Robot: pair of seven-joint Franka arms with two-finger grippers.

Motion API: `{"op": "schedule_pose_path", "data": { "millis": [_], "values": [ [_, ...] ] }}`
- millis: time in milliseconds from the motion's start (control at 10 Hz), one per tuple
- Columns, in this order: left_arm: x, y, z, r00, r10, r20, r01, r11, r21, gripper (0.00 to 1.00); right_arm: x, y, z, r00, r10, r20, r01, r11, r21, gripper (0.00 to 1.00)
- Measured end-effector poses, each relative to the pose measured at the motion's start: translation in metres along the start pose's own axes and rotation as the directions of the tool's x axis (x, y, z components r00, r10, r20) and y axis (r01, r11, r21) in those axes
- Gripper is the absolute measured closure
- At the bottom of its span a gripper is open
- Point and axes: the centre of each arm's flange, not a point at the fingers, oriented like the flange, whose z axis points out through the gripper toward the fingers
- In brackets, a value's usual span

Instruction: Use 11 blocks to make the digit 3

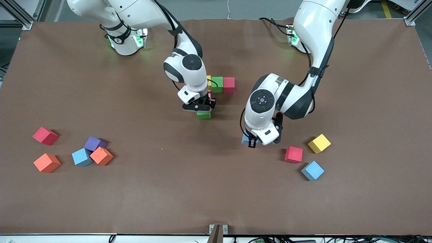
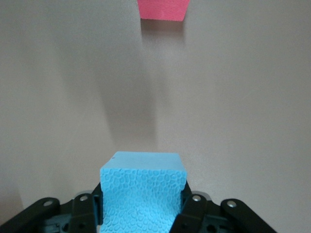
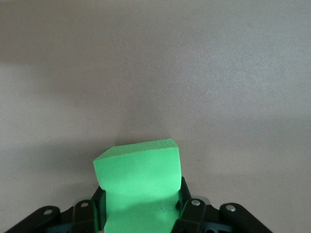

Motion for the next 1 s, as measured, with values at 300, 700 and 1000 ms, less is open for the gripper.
{"op": "schedule_pose_path", "data": {
  "millis": [300, 700, 1000],
  "values": [
    [0.000, 0.000, 0.000, 1.000, 0.000, 0.000, 0.000, 1.000, 0.000, 0.45, -0.001, 0.000, 0.000, 1.000, -0.002, 0.001, 0.002, 1.000, -0.001, 0.44],
    [-0.016, -0.008, 0.003, 0.998, -0.063, -0.003, 0.063, 0.998, 0.010, 0.45, -0.001, 0.000, 0.000, 1.000, -0.001, 0.001, 0.001, 1.000, -0.001, 0.44],
    [-0.063, -0.045, 0.027, 0.992, -0.109, -0.056, 0.114, 0.990, 0.082, 0.45, -0.003, 0.001, 0.002, 1.000, -0.001, 0.006, 0.001, 1.000, -0.008, 0.15]
  ]
}}
